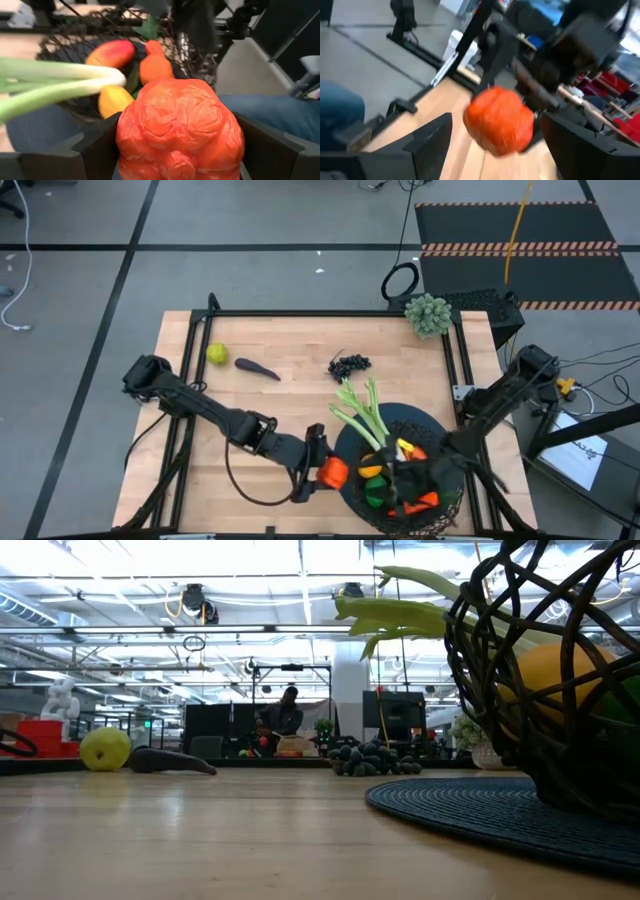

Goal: Build produce basket
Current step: Put the pumpkin into the wire basket

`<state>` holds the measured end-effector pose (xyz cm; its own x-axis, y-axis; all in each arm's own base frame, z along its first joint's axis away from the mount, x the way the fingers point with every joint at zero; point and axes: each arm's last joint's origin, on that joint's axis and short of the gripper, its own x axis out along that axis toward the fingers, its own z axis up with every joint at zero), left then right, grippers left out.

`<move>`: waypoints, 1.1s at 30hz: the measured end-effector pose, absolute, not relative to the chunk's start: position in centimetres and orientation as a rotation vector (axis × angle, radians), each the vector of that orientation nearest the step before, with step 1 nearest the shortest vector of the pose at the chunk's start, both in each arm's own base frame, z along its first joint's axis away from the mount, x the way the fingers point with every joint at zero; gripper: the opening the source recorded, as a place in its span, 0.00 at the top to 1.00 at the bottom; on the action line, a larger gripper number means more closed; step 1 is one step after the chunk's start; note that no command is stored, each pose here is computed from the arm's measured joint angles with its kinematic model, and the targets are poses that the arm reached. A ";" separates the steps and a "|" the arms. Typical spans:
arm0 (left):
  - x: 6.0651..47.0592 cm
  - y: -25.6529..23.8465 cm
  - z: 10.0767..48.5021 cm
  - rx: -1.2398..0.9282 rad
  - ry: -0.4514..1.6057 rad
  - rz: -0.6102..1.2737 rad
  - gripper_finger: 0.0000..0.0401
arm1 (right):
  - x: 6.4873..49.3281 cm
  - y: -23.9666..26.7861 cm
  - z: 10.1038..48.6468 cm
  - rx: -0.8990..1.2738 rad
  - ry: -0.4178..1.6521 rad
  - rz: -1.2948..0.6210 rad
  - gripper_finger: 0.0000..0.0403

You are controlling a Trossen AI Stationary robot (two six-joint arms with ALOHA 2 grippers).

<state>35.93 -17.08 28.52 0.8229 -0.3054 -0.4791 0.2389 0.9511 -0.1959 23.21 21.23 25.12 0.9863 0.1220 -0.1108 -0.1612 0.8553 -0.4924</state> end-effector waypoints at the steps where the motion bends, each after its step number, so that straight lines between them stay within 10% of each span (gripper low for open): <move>1: 35.8 -17.2 28.4 -0.136 0.541 -0.293 0.15 | 23.6 21.1 24.8 -0.528 0.084 0.158 0.24; 33: 35.9 -19.5 25.4 -0.228 0.685 -0.358 0.15 | 32.1 21.4 21.8 -0.673 0.246 0.429 0.19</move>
